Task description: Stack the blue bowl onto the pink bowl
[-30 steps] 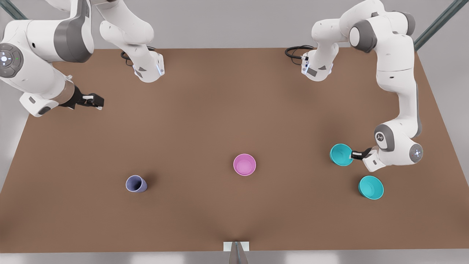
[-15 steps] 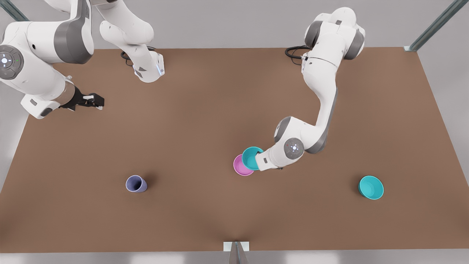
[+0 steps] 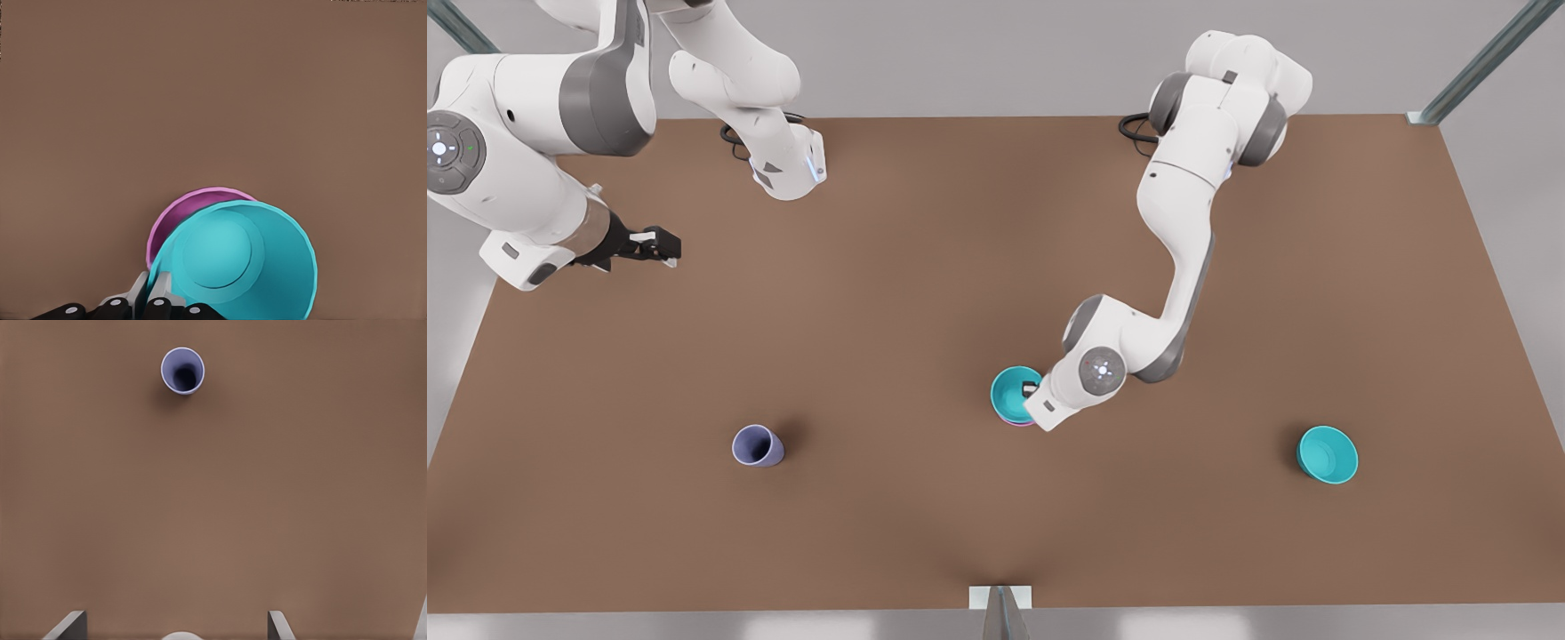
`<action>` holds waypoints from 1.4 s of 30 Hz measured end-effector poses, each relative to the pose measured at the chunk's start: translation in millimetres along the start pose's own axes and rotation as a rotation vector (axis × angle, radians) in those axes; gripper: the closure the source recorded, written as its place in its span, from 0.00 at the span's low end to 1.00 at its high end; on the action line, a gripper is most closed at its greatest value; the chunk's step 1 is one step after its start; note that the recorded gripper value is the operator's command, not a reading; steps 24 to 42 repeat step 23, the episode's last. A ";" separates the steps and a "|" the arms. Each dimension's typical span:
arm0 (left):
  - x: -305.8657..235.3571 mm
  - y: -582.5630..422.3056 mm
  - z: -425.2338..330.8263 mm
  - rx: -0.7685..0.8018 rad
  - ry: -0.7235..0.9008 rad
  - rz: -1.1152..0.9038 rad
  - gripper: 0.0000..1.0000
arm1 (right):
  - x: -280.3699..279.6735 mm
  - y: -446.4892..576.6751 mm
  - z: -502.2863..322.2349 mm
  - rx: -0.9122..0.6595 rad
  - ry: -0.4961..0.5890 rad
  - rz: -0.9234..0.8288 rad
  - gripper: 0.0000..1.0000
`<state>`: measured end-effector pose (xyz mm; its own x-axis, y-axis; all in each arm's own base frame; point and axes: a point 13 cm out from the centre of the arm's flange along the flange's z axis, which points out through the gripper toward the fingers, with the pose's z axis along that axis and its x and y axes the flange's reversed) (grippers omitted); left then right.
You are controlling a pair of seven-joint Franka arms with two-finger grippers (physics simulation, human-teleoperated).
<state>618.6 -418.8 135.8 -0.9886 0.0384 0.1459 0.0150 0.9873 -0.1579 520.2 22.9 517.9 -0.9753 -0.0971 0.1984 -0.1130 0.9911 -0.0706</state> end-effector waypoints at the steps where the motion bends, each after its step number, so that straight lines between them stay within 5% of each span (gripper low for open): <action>1: 0.7 -0.2 2.7 -0.001 0.004 -0.017 0.79 | -0.1 0.1 0.0 0.000 0.000 -0.001 0.00; 3: 2.7 -2.5 5.4 0.000 0.008 -0.046 0.79 | -0.2 0.2 0.0 0.000 0.000 -0.003 0.00; 4: 2.9 -2.8 5.8 0.001 0.009 -0.061 0.04 | -0.2 0.3 0.0 0.000 -0.001 -0.004 0.00; 5: 2.8 -3.1 5.8 0.005 0.010 -0.075 0.00 | -0.3 0.3 -0.1 0.000 -0.001 -0.005 0.00; 9: -5.1 0.7 -23.5 0.049 -0.004 -0.127 0.00 | -0.8 0.3 0.6 0.000 0.000 -0.008 0.00; 14: -3.8 105.5 -255.2 0.002 -0.119 -0.180 0.00 | -0.6 0.0 -0.2 0.000 -0.002 -0.011 0.00; 19: 71.1 195.6 -359.8 -0.158 -0.072 -0.164 0.00 | -0.1 -0.7 -1.5 0.001 -0.005 -0.012 0.00; 42: 102.8 229.7 -379.3 -0.203 -0.004 -0.153 0.00 | 0.2 -0.9 -2.1 0.002 -0.006 -0.013 0.00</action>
